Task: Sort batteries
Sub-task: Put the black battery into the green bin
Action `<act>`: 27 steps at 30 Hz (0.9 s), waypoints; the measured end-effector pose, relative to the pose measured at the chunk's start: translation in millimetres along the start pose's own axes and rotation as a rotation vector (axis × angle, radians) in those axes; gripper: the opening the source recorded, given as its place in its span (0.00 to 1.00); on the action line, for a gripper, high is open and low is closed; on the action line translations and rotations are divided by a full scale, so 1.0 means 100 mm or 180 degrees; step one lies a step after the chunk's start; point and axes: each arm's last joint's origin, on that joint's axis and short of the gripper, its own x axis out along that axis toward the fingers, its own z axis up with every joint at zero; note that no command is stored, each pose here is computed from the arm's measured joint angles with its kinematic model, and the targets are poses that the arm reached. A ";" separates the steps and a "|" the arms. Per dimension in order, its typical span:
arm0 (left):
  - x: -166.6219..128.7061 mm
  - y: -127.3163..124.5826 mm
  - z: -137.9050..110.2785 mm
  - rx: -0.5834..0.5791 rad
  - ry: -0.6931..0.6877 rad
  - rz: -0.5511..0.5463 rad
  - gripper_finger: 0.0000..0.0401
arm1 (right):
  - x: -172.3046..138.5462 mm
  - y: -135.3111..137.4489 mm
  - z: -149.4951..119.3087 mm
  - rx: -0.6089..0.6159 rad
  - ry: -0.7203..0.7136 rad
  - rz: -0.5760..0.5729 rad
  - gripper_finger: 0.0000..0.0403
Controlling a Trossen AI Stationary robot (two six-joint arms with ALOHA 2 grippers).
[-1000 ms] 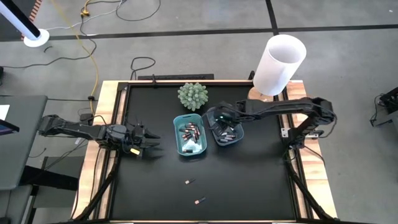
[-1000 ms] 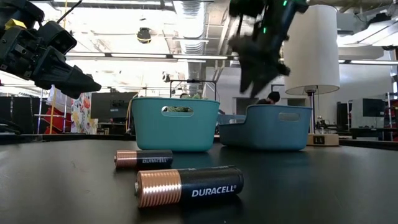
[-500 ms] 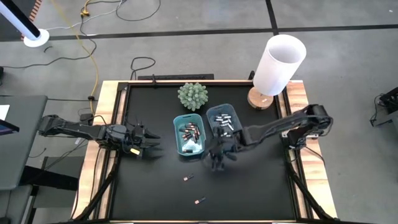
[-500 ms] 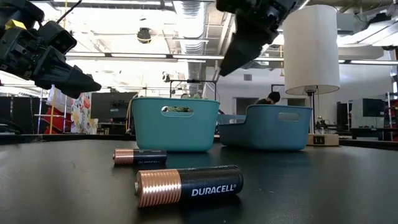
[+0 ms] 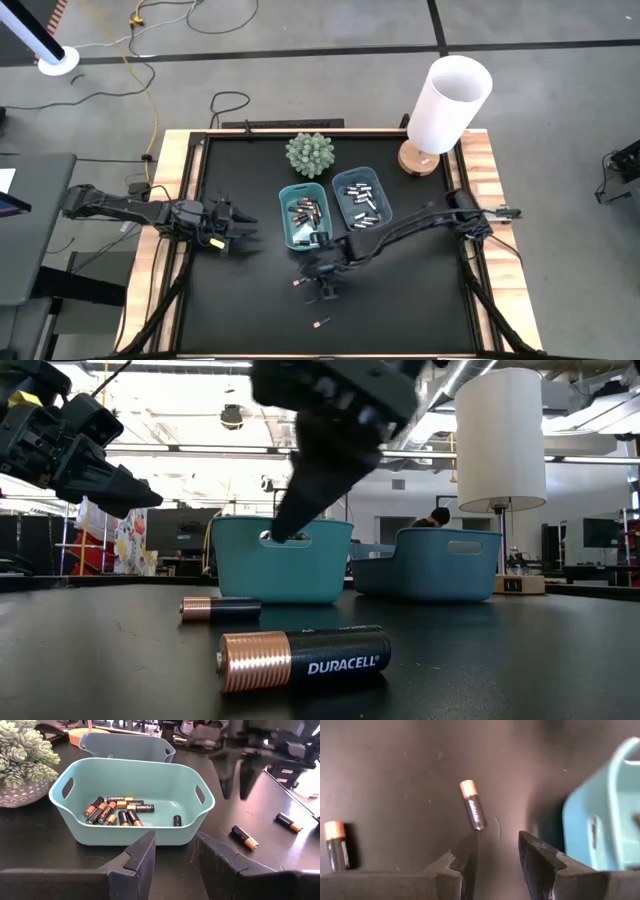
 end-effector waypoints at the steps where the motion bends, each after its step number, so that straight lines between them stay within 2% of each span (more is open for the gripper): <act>1: 0.00 0.00 0.00 0.0000 0.0001 0.0000 0.34 | 0.05 0.01 0.04 -0.0013 0.0048 -0.0001 0.38; 7: 0.00 0.00 0.00 -0.0001 -0.0003 0.0001 0.34 | 0.28 0.04 0.24 -0.0188 0.0265 0.0021 0.38; 15: 0.00 0.00 0.00 0.0001 0.0000 0.0000 0.34 | 0.56 0.07 0.29 -0.0304 0.0653 0.0203 0.38; 21: 0.00 0.00 0.00 -0.0001 -0.0002 0.0000 0.34 | 0.70 0.03 0.32 -0.0282 0.0672 0.0169 0.38; 27: 0.00 0.00 0.00 0.0000 -0.0005 0.0001 0.34 | 0.70 0.04 0.32 -0.0281 0.0679 0.0191 0.38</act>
